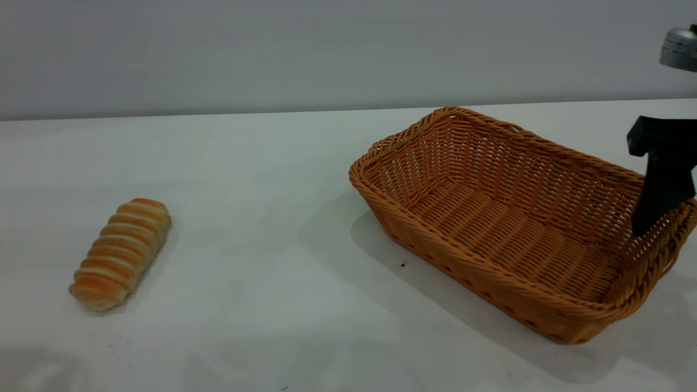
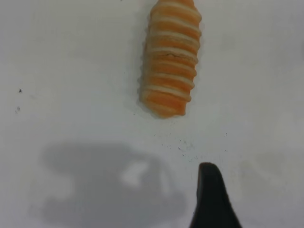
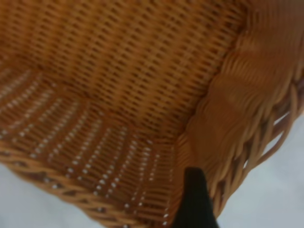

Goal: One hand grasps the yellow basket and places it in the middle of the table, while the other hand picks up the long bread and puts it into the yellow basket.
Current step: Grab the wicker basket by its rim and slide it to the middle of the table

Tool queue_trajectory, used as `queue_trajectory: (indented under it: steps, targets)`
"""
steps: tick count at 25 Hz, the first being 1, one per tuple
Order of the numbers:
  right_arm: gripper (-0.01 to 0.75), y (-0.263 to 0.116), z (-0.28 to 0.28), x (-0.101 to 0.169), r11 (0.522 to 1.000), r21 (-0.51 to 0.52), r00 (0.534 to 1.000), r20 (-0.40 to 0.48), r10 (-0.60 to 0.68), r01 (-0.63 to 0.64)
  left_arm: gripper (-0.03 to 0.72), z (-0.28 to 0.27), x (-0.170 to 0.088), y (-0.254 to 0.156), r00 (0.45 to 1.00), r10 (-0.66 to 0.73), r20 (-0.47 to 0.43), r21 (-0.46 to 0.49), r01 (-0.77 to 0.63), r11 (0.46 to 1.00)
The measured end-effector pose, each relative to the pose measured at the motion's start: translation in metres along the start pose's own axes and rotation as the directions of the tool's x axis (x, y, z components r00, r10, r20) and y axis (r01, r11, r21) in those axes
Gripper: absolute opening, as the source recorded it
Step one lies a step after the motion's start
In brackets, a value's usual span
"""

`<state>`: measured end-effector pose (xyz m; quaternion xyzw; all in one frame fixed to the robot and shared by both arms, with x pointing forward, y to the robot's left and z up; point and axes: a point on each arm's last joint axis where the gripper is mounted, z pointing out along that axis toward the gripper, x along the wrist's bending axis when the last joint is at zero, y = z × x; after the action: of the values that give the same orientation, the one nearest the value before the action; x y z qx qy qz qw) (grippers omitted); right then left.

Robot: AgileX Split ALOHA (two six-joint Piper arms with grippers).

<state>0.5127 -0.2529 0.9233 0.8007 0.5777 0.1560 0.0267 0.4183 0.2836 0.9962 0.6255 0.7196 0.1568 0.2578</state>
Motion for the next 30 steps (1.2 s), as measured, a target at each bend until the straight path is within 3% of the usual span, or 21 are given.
queue_trajectory:
  steps: [18,21,26,28,30]
  targets:
    - [0.558,0.0,0.063,-0.01,0.997,0.044,0.997,0.054,0.053,-0.055,0.529,0.0,0.0,-0.001,1.0,0.0,-0.001,0.006,0.0,1.0]
    - [0.456,-0.001,0.073,-0.012,0.996,0.05,0.996,0.06,0.073,-0.076,0.529,0.0,0.0,-0.001,1.0,0.0,-0.001,0.007,0.0,1.0]
    - [0.134,0.008,0.075,-0.008,0.994,0.02,0.994,0.043,0.102,-0.103,0.529,0.0,0.0,-0.001,1.0,0.0,-0.001,0.007,0.0,1.0]
    - [0.061,0.015,0.073,-0.004,0.995,0.0,0.995,0.03,0.099,-0.099,0.529,0.0,0.0,-0.001,1.0,0.0,-0.001,0.007,0.0,1.0]
    - [0.047,0.021,0.071,0.001,0.996,0.005,0.996,0.018,0.089,-0.089,0.529,0.0,0.0,-0.001,1.0,0.0,-0.001,0.007,0.0,1.0]
